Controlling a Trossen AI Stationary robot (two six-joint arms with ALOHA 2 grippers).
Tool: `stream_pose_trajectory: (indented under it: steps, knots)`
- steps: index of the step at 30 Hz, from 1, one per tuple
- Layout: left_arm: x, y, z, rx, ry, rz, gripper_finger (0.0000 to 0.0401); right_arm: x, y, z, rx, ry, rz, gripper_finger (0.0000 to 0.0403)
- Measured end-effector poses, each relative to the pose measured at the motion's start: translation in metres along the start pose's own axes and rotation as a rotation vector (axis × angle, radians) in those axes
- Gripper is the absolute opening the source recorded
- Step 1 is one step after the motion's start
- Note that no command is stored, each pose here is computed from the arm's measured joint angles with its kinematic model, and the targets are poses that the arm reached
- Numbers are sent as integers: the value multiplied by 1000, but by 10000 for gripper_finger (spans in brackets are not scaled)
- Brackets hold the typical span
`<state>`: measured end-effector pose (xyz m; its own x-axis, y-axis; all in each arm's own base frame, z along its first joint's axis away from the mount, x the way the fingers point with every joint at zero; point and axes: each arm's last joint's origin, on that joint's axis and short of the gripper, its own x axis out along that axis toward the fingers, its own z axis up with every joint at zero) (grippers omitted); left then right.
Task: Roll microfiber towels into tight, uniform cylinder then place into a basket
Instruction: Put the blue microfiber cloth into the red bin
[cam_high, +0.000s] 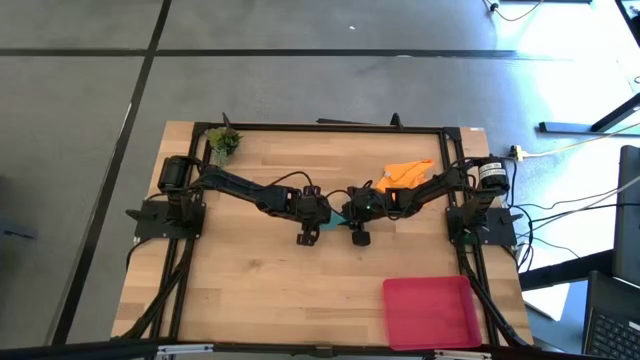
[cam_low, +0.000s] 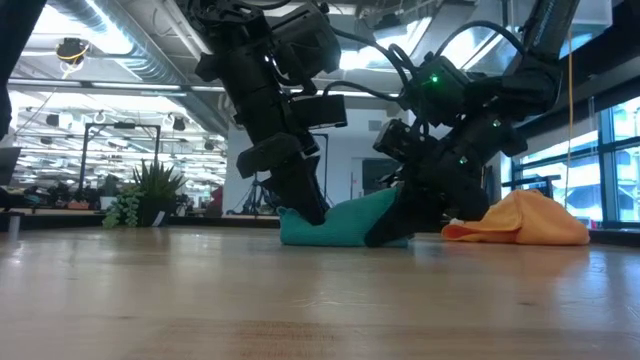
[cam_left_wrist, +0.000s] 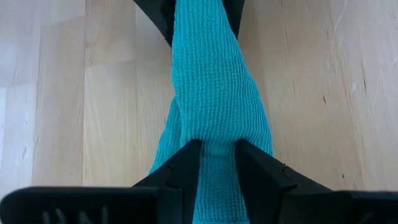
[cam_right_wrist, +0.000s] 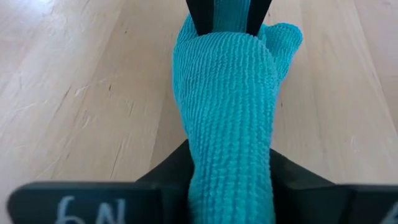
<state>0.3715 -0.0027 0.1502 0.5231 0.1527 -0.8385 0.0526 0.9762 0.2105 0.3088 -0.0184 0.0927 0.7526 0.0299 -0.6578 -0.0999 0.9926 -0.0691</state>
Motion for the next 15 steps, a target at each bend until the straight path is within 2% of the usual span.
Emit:
stream_pose_trajectory:
  steps: [8,15]
  knots:
    - [0,0,0,-27,0,0,97,0,0,0,-2,-1,-1,74]
    - [0,0,0,-39,0,-1,97,0,0,0,-3,0,0,72]
